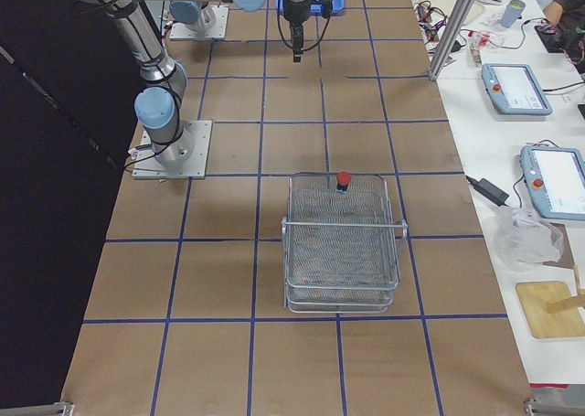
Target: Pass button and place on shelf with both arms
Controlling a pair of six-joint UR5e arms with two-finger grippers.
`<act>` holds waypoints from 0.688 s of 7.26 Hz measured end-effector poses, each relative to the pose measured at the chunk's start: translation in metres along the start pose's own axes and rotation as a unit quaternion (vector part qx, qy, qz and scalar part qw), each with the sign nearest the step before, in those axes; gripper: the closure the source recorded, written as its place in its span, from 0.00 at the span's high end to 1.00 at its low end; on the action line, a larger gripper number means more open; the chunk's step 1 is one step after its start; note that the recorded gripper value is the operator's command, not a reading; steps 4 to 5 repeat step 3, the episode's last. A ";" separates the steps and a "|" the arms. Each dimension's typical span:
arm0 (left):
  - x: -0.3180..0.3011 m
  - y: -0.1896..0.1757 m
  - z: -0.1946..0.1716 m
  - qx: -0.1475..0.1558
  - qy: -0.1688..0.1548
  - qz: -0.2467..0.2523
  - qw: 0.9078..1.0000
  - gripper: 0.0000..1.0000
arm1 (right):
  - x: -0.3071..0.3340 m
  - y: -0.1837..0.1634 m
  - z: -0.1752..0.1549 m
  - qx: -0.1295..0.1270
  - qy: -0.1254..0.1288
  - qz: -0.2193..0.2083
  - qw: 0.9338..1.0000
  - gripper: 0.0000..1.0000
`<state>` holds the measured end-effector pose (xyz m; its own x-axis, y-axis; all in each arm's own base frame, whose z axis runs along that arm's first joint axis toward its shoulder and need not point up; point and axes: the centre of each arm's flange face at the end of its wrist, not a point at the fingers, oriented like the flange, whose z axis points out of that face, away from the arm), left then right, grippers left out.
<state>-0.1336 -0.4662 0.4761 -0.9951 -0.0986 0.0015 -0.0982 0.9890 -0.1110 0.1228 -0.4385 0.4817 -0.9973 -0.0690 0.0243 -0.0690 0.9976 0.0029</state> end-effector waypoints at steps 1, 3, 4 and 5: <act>0.000 0.000 0.000 0.000 0.000 0.000 1.000 1.00 | -0.001 0.002 0.000 0.000 0.000 0.000 1.000 1.00; 0.000 0.000 0.000 0.000 0.000 -0.001 1.000 1.00 | -0.002 0.003 -0.001 0.001 -0.001 0.001 1.000 1.00; 0.000 0.000 0.000 0.000 0.000 -0.001 1.000 1.00 | -0.002 0.003 -0.001 0.001 -0.001 0.001 1.000 1.00; 0.000 0.000 0.000 0.000 0.000 -0.001 1.000 1.00 | -0.002 0.003 -0.001 0.001 -0.001 0.001 1.000 1.00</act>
